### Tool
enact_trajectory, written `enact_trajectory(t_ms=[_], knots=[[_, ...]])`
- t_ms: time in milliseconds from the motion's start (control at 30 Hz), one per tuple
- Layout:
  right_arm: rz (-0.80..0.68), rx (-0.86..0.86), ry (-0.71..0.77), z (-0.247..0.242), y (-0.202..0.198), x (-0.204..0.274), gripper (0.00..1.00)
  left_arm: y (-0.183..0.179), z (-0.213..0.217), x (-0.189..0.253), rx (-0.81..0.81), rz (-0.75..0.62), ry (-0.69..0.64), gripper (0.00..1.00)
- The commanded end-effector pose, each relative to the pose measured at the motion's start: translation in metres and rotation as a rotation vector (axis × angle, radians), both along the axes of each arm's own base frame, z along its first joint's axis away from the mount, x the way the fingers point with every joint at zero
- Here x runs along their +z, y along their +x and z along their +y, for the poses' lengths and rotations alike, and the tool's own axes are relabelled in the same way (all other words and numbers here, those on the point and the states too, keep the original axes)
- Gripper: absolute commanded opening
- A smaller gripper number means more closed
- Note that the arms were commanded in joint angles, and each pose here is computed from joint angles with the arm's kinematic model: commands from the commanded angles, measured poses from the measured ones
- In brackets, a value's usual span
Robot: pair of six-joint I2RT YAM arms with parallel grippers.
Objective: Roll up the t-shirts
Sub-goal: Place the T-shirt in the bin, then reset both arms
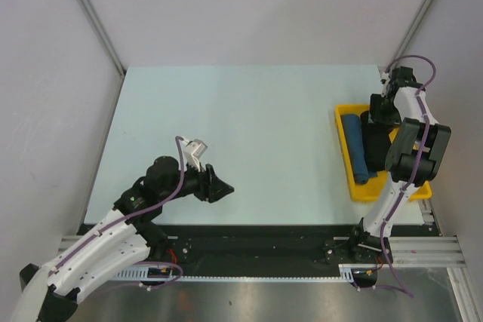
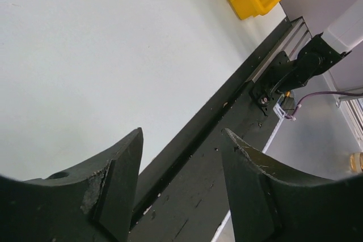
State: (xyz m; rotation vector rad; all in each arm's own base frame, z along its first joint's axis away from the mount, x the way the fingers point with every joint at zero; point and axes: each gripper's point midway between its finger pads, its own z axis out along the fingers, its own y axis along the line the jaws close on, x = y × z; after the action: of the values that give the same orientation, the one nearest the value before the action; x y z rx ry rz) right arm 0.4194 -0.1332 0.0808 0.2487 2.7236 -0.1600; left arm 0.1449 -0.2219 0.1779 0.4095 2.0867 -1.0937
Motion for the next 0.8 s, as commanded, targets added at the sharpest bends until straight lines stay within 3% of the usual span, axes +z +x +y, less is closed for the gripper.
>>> enact_trajectory(t_ms=[0, 167, 400, 433, 467, 533, 633, 733, 767], knots=[[-0.052, -0.066, -0.061, -0.010, -0.004, 0.029, 0.63, 0.004, -0.002, 0.005, -0.012, -0.029, -0.024, 0.62], [-0.105, -0.153, -0.070, -0.023, -0.011, 0.044, 0.64, 0.008, -0.001, 0.005, 0.002, -0.019, -0.032, 0.67], [-0.271, -0.267, -0.143, -0.014, -0.010, 0.103, 0.66, 0.015, -0.002, 0.007, 0.031, 0.011, -0.051, 0.71], [-0.327, -0.261, -0.134, -0.005, -0.011, 0.121, 0.77, 0.016, -0.001, 0.006, 0.043, 0.018, -0.050, 0.72], [-0.369, -0.268, -0.119, 0.004, -0.010, 0.130, 0.78, 0.018, -0.001, 0.008, 0.049, 0.015, -0.047, 0.72], [-0.445, -0.219, -0.096, 0.042, -0.017, 0.149, 0.99, 0.022, 0.002, 0.006, 0.077, 0.014, -0.033, 0.72], [-0.552, -0.109, -0.014, 0.114, -0.029, 0.166, 0.99, 0.028, 0.007, 0.006, 0.120, 0.014, -0.014, 0.75], [-0.646, 0.021, 0.075, 0.186, -0.055, 0.180, 1.00, 0.037, 0.013, 0.013, 0.190, 0.003, -0.019, 0.88], [-0.669, 0.028, 0.088, 0.199, -0.062, 0.183, 1.00, 0.038, 0.017, 0.010, 0.209, 0.017, 0.002, 0.99]])
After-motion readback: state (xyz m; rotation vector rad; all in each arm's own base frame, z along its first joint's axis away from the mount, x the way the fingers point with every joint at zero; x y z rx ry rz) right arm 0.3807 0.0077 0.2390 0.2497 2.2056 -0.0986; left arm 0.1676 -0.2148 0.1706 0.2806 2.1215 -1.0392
